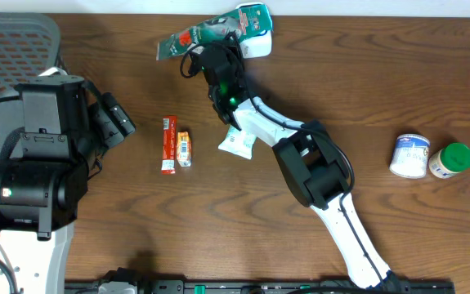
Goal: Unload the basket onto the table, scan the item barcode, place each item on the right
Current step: 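Lift the green gloves pack and carry it up to the white scanner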
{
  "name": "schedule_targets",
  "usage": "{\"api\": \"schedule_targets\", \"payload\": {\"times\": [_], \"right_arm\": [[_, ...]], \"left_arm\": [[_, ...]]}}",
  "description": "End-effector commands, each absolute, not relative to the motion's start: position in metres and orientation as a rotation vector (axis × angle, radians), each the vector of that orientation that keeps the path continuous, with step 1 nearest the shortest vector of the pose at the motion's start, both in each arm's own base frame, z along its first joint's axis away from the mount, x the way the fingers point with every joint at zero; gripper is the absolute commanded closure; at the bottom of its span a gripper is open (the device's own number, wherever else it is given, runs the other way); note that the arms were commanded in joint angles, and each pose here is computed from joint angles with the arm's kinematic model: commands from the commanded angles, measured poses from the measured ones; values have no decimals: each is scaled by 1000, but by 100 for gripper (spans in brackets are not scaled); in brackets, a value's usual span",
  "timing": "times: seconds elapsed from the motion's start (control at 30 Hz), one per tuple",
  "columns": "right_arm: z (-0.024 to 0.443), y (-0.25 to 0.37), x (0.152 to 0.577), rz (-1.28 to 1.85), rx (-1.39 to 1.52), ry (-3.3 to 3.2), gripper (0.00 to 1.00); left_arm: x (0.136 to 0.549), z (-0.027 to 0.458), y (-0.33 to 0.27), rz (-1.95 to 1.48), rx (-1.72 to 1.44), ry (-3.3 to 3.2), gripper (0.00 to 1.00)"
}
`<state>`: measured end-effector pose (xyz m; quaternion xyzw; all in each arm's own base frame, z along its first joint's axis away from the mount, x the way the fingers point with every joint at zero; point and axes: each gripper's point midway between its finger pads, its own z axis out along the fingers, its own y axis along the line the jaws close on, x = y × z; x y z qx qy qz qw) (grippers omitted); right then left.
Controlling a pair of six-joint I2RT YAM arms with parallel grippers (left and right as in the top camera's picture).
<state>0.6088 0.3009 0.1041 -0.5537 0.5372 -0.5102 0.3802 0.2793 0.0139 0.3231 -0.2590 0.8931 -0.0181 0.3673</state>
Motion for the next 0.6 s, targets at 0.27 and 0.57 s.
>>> {"api": "schedule_targets", "payload": {"times": [0.27,0.57], "right_arm": [[89,278,615,-1215,-1299,1530,99],[91,277,616,-1149,-1195,1576,99]], "left_arm": [[279,328,17,-32,-660,2282,10],[279,328,17,-32,-660,2282,10]]}}
